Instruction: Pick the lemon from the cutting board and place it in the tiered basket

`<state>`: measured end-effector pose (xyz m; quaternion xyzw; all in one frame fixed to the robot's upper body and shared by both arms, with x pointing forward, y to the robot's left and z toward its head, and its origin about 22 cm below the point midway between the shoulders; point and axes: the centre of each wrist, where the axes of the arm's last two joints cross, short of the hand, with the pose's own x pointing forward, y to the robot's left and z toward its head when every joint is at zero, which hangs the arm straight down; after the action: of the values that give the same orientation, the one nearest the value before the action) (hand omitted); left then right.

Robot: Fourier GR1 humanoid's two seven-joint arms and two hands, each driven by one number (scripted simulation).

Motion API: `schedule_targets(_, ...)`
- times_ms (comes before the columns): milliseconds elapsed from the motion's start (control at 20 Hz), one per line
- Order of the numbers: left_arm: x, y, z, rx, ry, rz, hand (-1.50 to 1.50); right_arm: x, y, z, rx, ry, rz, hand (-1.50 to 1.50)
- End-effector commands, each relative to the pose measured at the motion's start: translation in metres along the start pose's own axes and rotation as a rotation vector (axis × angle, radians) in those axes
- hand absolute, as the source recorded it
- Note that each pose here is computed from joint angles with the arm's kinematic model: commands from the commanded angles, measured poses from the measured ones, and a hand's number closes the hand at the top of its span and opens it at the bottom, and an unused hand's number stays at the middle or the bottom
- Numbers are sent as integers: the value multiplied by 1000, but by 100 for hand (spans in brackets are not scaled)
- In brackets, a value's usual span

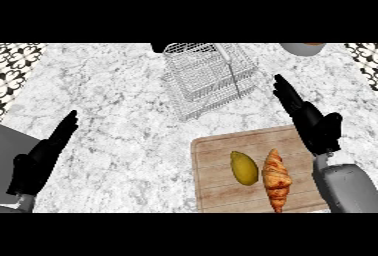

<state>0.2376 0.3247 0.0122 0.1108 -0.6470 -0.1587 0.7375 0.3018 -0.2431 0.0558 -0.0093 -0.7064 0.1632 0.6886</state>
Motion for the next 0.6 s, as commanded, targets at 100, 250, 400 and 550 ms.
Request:
schedule_targets(100, 34, -7, -16, 16, -190, -85, 0, 47, 70, -12, 416, -278, -152, 150)
schedule_targets(250, 65, -10, -26, -4, -366, -129, 0, 95, 126, -8, 776, -528, -274, 150)
schedule_targets(400, 63, -24, -21, 34, -338, -117, 0, 36, 103, -7, 143, -161, -13, 150)
schedule_targets(550, 48, -43, -7, 26, -358, -118, 0, 29, 130, -5, 201, -275, -147, -150)
